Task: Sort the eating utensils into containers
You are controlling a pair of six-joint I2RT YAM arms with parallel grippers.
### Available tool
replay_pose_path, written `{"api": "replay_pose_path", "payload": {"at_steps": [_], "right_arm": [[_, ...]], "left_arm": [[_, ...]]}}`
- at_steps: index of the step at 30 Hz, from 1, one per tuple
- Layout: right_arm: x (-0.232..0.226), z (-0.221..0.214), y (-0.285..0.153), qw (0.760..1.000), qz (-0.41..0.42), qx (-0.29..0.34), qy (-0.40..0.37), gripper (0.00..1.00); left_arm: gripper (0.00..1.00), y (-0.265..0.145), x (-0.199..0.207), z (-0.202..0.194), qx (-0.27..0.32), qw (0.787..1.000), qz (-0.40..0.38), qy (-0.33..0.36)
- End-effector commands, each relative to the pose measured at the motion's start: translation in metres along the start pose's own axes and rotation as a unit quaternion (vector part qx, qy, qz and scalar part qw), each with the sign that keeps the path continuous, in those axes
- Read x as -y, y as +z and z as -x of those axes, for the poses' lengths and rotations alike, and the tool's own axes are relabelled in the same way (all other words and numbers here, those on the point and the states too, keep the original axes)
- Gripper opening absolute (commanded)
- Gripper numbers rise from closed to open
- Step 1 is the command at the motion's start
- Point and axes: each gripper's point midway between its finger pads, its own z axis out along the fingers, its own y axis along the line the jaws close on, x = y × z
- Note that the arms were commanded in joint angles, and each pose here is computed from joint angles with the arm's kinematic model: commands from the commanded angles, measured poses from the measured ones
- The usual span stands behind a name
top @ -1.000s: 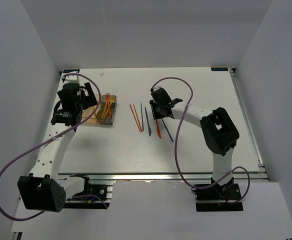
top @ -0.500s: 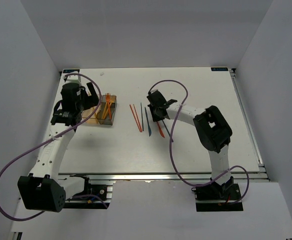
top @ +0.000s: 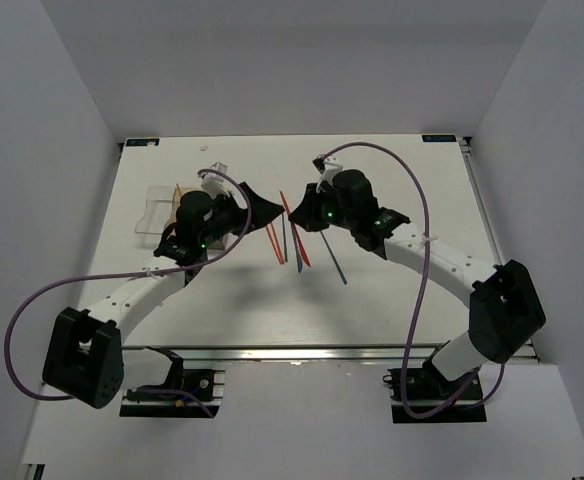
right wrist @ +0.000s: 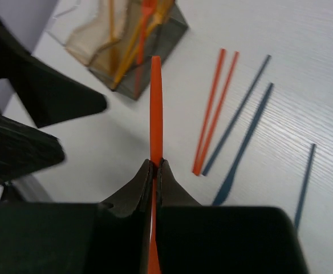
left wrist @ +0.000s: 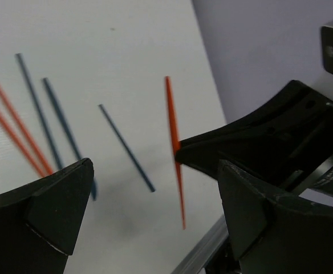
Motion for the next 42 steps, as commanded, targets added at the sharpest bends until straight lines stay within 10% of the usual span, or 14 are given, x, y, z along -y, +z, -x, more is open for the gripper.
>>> {"api": "replay_pose_path", "payload": {"at_steps": [1, 7, 14, 20, 24, 30, 37, 42], "right_arm": [[-0.043, 0.009, -0.009, 0.994, 0.102, 0.027, 0.02, 0.0], [-0.064, 0.013, -0.021, 0.991, 0.124, 0.042, 0.013, 0.0], [-0.074, 0.016, -0.021, 0.991, 0.127, 0.046, 0.001, 0.0], [-0.069, 0.016, -0.017, 0.993, 0.107, 0.052, 0.008, 0.0], [-0.041, 0.013, -0.027, 0.996, 0.046, 0.078, 0.022, 0.89], [0.009, 0.011, -0.051, 0.994, -0.046, 0.103, 0.013, 0.89], [0.04, -0.002, -0.071, 0.992, -0.078, 0.102, -0.002, 0.89], [0.049, -0.006, -0.079, 0.991, -0.083, 0.102, -0.008, 0.89]], "left_arm": [[0.98, 0.001, 0.062, 0.022, 0.057, 0.993, -0.105, -0.012], [0.93, 0.017, 0.054, 0.011, 0.04, 0.995, -0.092, -0.011], [0.56, 0.025, 0.045, 0.002, 0.02, 0.997, -0.075, -0.014], [0.0, 0.027, 0.043, 0.004, 0.011, 0.998, -0.059, 0.008], [0.0, 0.018, 0.008, 0.037, 0.02, 0.994, 0.081, 0.071], [0.0, -0.014, -0.088, 0.138, 0.067, 0.925, 0.335, 0.168], [0.0, -0.022, -0.139, 0.217, 0.085, 0.855, 0.445, 0.252], [0.0, -0.012, -0.17, 0.236, 0.084, 0.844, 0.463, 0.256]]}}
